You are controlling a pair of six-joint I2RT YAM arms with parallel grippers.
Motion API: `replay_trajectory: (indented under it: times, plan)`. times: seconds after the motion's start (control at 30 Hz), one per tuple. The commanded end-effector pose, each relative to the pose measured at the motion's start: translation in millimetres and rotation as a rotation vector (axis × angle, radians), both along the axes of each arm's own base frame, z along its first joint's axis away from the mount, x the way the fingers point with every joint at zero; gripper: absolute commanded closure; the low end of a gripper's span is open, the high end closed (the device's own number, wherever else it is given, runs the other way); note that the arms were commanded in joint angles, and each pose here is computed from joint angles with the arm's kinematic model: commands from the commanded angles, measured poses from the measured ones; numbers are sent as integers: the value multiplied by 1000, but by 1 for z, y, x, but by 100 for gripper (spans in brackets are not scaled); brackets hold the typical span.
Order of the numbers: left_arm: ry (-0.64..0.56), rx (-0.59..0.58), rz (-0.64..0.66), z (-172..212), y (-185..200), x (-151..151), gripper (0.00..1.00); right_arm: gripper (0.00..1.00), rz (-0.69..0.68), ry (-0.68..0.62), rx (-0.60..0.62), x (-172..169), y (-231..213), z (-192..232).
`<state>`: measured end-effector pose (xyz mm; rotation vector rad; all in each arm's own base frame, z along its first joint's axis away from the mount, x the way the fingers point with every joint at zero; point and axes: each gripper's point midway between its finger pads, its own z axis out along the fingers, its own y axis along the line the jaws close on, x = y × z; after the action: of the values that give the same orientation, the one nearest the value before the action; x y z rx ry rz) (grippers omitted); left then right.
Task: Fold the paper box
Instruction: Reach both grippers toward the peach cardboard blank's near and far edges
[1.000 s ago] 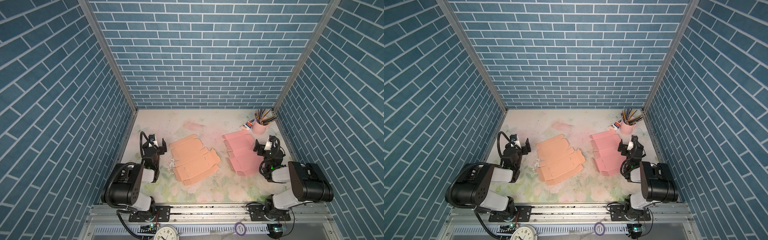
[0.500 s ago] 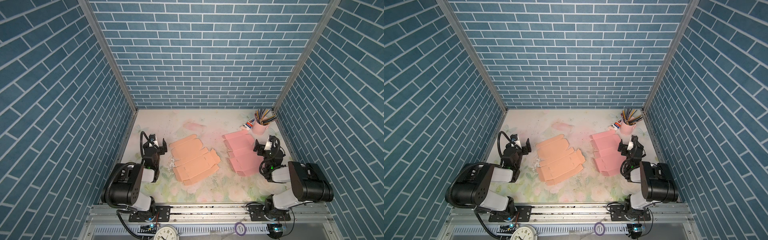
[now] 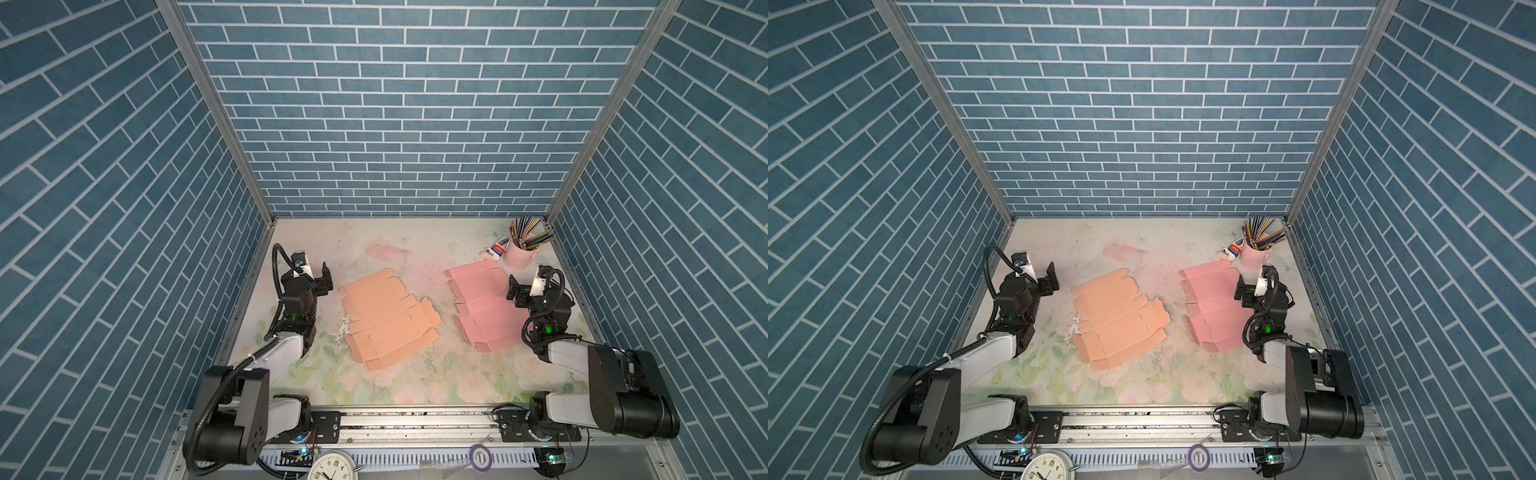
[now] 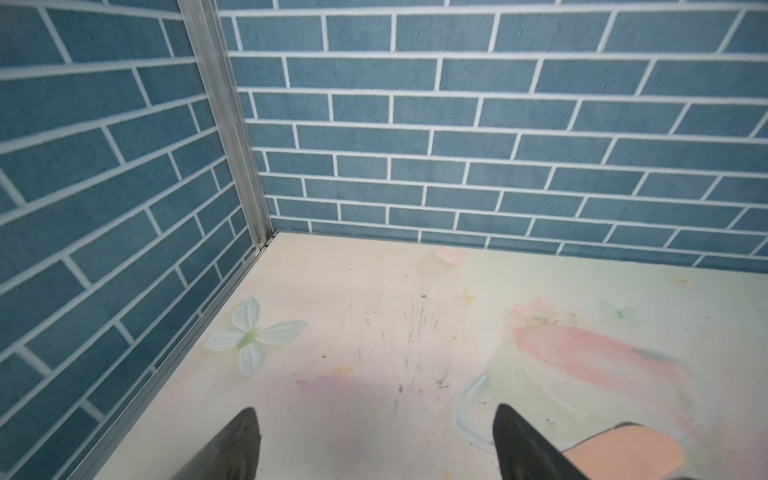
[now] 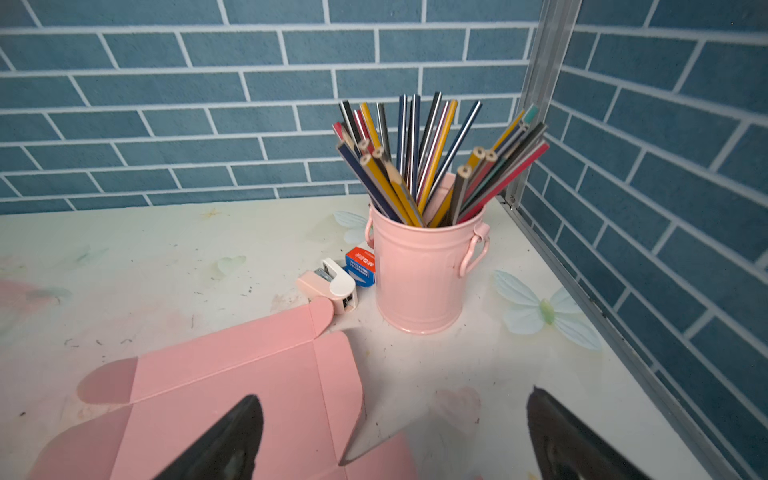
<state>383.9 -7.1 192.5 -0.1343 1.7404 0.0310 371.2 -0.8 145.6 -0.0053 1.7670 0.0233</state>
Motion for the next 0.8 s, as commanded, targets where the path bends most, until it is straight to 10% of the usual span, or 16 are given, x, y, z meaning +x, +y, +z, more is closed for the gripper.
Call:
replay_trajectory:
  times: [0.0,0.33,0.77]
  plan:
    - [69,-93,-51,6,-21,-8,12,1,35,52,44,-4,10,7]
    - [362,-401,-291,-10,-102,-33,12,2,26,396,349,-25,62,10]
    - [654,-415,-566,-67,-174,-70,12,7,606,796,357,-101,251,-17]
